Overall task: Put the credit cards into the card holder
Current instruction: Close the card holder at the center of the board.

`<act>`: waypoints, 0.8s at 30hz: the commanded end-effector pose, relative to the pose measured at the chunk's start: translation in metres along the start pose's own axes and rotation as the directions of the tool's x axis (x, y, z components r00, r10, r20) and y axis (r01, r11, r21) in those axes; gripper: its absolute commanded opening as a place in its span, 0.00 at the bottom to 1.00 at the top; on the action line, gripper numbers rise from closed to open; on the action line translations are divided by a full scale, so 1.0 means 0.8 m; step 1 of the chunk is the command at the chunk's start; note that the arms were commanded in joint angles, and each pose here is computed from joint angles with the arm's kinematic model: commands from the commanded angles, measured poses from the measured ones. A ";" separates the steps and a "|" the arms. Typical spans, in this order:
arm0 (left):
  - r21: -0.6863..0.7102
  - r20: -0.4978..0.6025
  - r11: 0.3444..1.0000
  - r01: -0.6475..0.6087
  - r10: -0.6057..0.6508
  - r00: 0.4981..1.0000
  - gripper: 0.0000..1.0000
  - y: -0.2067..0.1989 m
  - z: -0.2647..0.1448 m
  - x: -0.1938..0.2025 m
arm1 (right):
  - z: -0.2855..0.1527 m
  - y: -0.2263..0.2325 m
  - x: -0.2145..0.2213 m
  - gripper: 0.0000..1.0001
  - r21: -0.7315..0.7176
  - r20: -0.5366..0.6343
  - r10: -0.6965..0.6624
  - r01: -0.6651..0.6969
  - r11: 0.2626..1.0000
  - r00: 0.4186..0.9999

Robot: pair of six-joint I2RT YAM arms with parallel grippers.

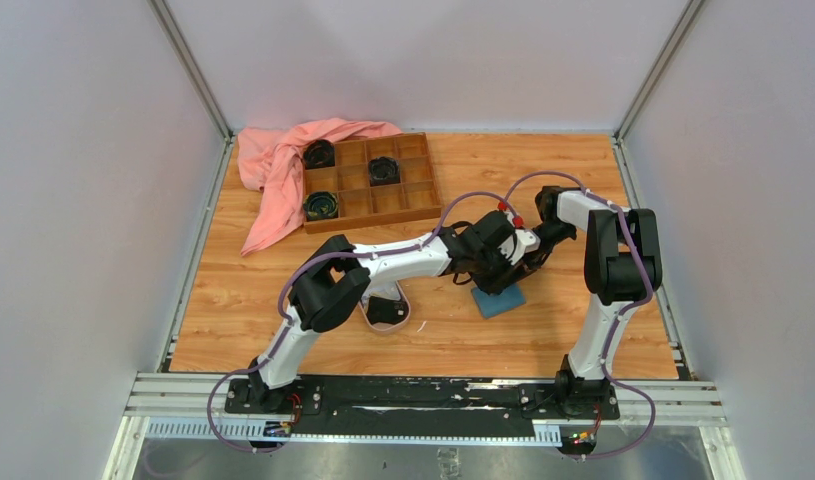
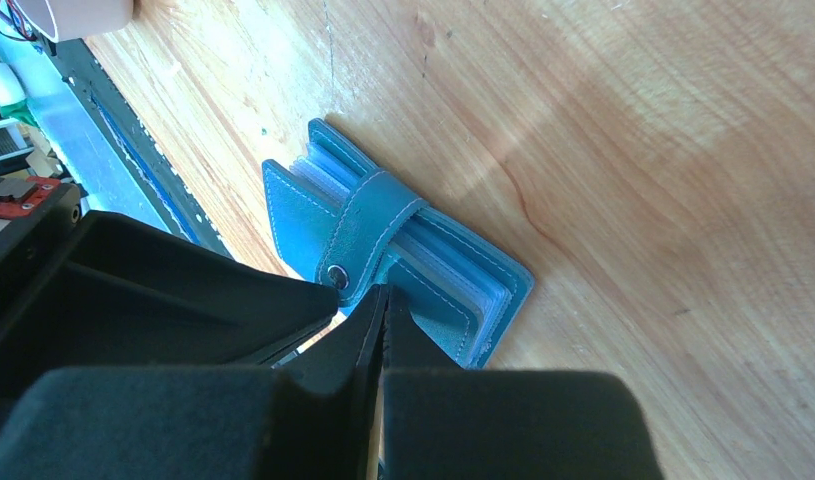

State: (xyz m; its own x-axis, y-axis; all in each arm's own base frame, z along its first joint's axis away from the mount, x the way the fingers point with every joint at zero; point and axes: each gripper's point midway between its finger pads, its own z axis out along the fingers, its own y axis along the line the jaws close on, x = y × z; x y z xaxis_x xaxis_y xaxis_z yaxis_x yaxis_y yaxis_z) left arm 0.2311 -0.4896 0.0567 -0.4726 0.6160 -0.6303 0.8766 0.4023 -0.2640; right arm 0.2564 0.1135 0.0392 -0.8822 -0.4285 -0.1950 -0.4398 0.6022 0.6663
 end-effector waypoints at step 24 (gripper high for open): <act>0.080 -0.068 0.990 0.117 -0.112 0.991 0.00 0.002 0.027 0.049 | 0.000 -0.016 0.006 0.00 0.031 -0.021 0.016 -0.015 0.999 1.000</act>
State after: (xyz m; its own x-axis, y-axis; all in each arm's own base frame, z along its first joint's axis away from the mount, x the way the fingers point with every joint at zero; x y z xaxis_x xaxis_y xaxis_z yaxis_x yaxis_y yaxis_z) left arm 0.2280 -0.4920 0.0514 -0.5251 0.5755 -0.6270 0.8498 0.3935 -0.3506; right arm 0.2554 0.1135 0.0392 -0.8833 -0.4285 -0.1899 -0.4359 0.6023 0.6687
